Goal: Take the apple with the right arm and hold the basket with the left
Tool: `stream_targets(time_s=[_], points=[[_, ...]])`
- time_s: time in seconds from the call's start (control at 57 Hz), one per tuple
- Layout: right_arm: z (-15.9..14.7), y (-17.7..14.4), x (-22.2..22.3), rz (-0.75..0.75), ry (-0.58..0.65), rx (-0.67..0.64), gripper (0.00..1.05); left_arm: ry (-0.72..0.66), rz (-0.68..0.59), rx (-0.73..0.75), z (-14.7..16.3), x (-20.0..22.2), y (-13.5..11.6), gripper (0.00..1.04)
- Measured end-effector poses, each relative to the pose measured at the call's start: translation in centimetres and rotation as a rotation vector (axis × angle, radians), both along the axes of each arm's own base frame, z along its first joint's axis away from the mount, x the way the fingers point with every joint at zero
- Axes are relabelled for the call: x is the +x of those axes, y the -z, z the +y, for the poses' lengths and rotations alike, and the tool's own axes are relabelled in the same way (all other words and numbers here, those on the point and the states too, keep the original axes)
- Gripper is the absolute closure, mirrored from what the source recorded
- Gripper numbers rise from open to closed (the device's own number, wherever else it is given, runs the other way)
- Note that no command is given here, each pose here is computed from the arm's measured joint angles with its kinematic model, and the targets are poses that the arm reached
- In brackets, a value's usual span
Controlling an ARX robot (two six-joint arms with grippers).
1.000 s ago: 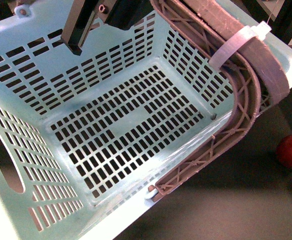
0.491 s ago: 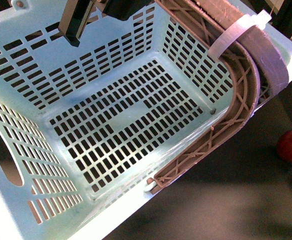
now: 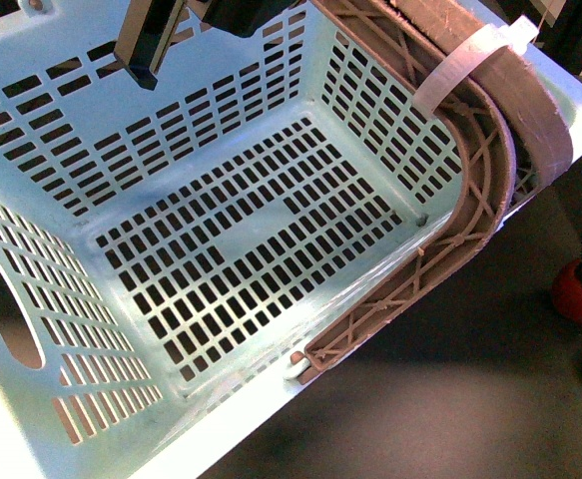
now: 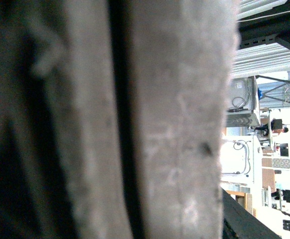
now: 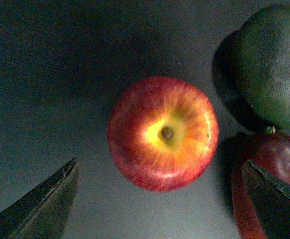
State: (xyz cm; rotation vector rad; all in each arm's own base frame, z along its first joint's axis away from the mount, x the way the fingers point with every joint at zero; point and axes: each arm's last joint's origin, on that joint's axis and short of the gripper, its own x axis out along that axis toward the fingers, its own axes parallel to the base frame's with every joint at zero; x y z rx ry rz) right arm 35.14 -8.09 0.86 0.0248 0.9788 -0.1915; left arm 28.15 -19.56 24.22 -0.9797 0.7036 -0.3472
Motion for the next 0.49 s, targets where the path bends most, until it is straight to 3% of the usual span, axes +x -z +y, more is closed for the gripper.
stream_targets(time_s=[0.491], points=[[-0.8, 3.3, 3.5, 0.066, 0.043, 0.003, 0.09, 0.000, 0.000, 0.000, 0.0, 0.0, 0.0, 0.74]])
